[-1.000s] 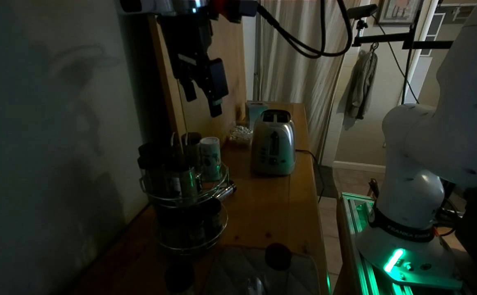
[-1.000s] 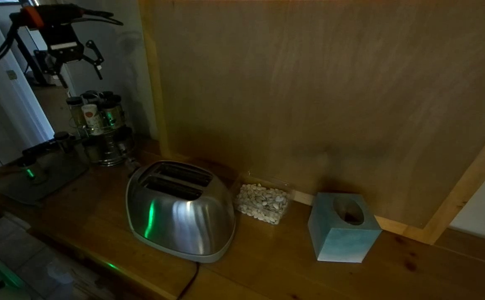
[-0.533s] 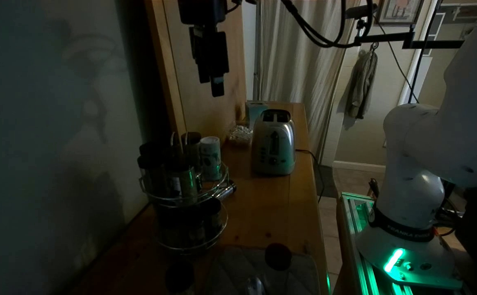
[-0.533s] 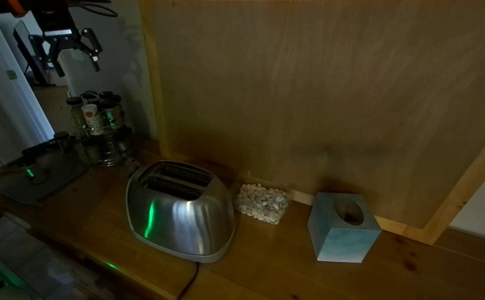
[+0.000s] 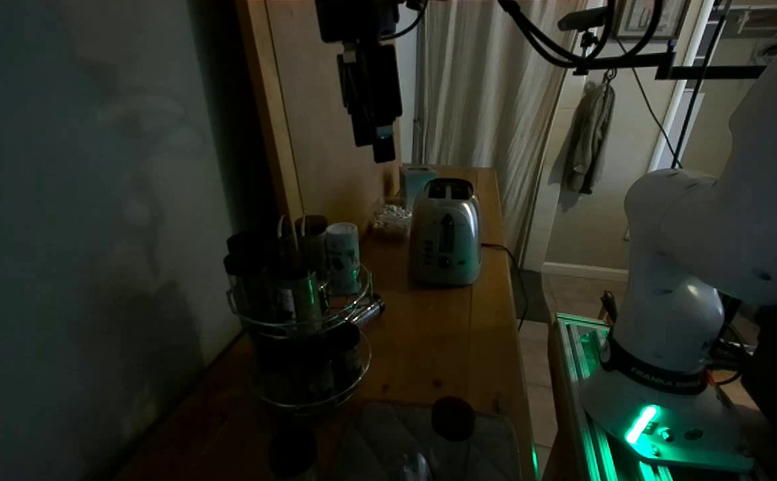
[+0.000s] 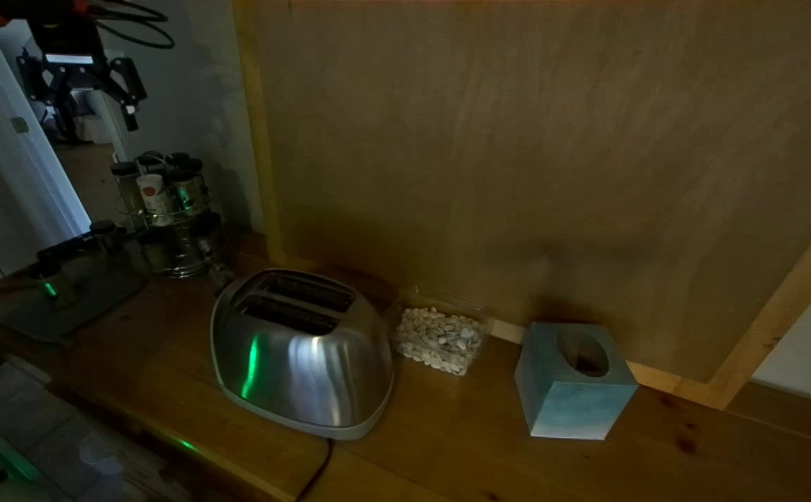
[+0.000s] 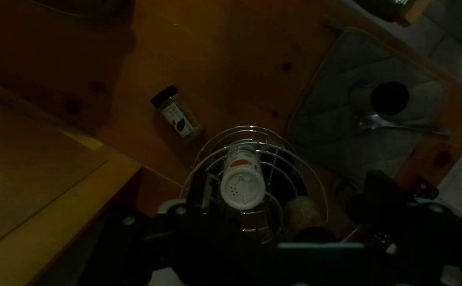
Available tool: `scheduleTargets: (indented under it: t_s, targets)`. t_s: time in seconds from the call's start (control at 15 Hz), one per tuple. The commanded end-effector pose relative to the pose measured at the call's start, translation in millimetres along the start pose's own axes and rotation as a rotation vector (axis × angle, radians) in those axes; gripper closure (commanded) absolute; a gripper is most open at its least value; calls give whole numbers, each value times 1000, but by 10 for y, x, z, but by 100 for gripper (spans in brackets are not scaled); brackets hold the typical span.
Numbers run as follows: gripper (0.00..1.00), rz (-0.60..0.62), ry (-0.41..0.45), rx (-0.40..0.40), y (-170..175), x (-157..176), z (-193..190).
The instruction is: Move the white spice bottle from the bottom of the spice rack and place it at the top rack of the spice rack
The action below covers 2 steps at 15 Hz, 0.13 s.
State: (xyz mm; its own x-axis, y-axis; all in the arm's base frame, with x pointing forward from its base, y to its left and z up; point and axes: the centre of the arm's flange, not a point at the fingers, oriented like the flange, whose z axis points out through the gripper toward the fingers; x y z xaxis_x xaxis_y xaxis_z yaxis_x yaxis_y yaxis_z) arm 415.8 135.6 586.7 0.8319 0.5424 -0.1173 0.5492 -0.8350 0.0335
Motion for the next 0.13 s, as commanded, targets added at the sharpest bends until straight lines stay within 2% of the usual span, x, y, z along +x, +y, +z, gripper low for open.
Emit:
scheduleTargets:
  t_s: [0.0,0.07]
  targets:
    - [0,1,0,0,-2,-4,3]
    - [0,1,0,0,-2,-5,3]
